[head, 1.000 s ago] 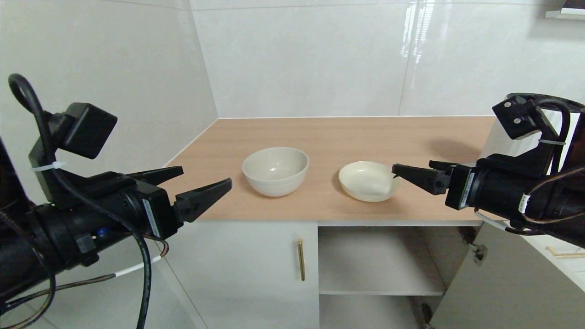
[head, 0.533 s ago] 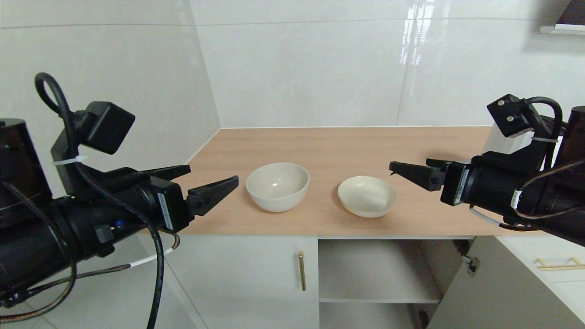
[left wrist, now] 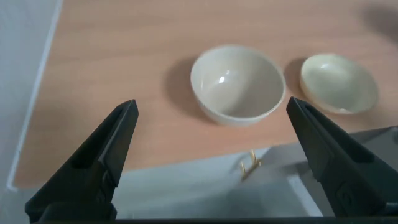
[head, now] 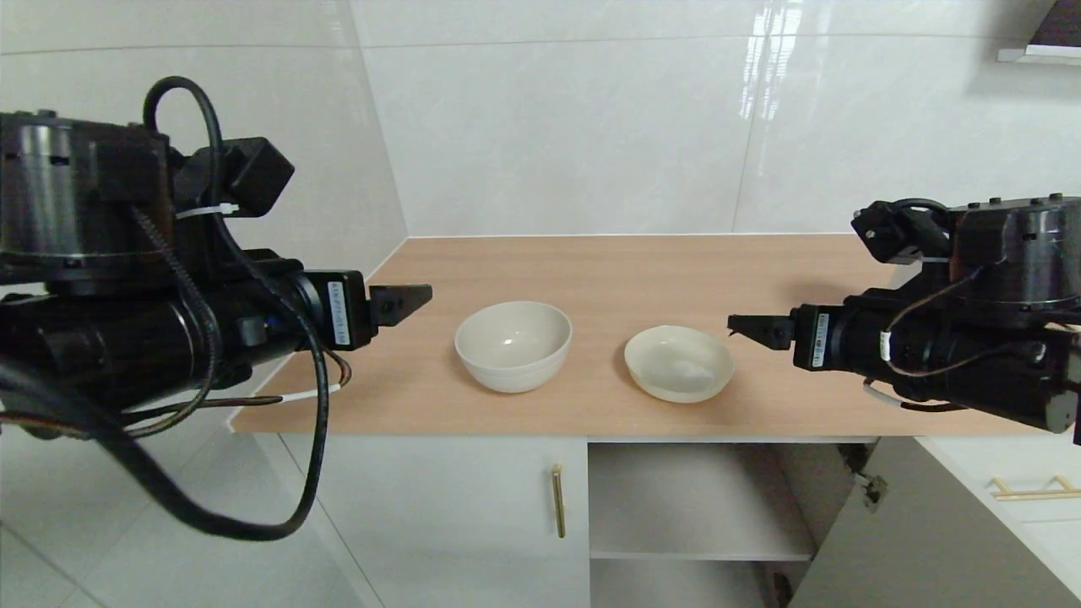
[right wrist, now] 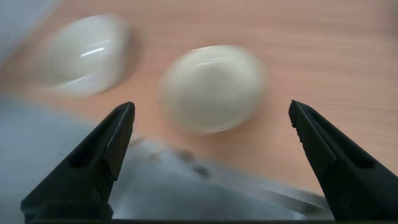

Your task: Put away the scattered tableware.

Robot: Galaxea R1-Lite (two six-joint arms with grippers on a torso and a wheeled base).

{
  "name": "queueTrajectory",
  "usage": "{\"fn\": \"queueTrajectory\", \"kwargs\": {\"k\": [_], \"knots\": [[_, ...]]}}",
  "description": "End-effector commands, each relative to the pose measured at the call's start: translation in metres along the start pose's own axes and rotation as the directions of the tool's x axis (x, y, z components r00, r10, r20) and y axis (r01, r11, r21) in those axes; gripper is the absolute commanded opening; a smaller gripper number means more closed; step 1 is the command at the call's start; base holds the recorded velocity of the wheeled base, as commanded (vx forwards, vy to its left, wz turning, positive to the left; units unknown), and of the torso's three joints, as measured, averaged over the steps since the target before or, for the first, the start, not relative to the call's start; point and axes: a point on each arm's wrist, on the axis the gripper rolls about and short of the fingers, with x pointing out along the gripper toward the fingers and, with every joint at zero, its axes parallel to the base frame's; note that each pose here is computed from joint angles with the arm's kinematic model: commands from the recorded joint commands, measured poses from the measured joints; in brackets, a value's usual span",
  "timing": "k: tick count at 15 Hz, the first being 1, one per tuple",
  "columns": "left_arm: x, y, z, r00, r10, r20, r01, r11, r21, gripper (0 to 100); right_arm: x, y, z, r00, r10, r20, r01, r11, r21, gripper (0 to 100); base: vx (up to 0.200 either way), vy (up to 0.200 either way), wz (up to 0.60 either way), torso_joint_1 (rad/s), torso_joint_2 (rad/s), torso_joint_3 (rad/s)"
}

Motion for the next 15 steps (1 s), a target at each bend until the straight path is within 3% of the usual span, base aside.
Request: {"fn": "queueTrajectory", "kwargs": {"k": [1,2,4,8,9,10,15], "knots": [[0.037,-0.002,0.011,0.992,0.045,-0.115,-0.053,0.996,-0.07,100,0.019,-0.003,-0.006,0.994,-0.106,-0.018,0.105,0.994,-0.008,100,0.0,0.0,0.0,0.0,0.0,0.0],[0.043,-0.004,0.014,0.983,0.051,-0.174,-0.079,0.984,-0.157,100,0.022,-0.004,-0.007,0.99,-0.137,-0.017,0.136,0.991,-0.01,100,0.0,0.0,0.0,0.0,0.0,0.0],[0.054,-0.004,0.016,0.968,0.06,-0.242,-0.116,0.968,-0.224,100,0.024,-0.003,-0.008,0.99,-0.139,-0.022,0.139,0.99,-0.011,100,0.0,0.0,0.0,0.0,0.0,0.0],[0.12,-0.002,-0.019,0.919,0.099,-0.382,-0.187,0.962,-0.201,100,0.027,-0.003,-0.011,0.99,-0.14,-0.029,0.14,0.99,-0.01,100,0.0,0.0,0.0,0.0,0.0,0.0],[0.125,-0.002,-0.021,0.916,0.101,-0.387,-0.193,0.959,-0.206,100,0.026,-0.002,-0.011,0.99,-0.14,-0.028,0.139,0.99,-0.011,100,0.0,0.0,0.0,0.0,0.0,0.0],[0.143,-0.002,-0.025,0.912,0.109,-0.396,-0.219,0.945,-0.243,100,0.023,0.002,-0.011,0.992,-0.124,-0.024,0.124,0.992,-0.012,100,0.0,0.0,0.0,0.0,0.0,0.0],[0.155,0.0,-0.031,0.903,0.12,-0.413,-0.236,0.941,-0.242,100,0.023,0.004,-0.012,0.992,-0.12,-0.028,0.12,0.993,-0.013,100,0.0,0.0,0.0,0.0,0.0,0.0]]}}
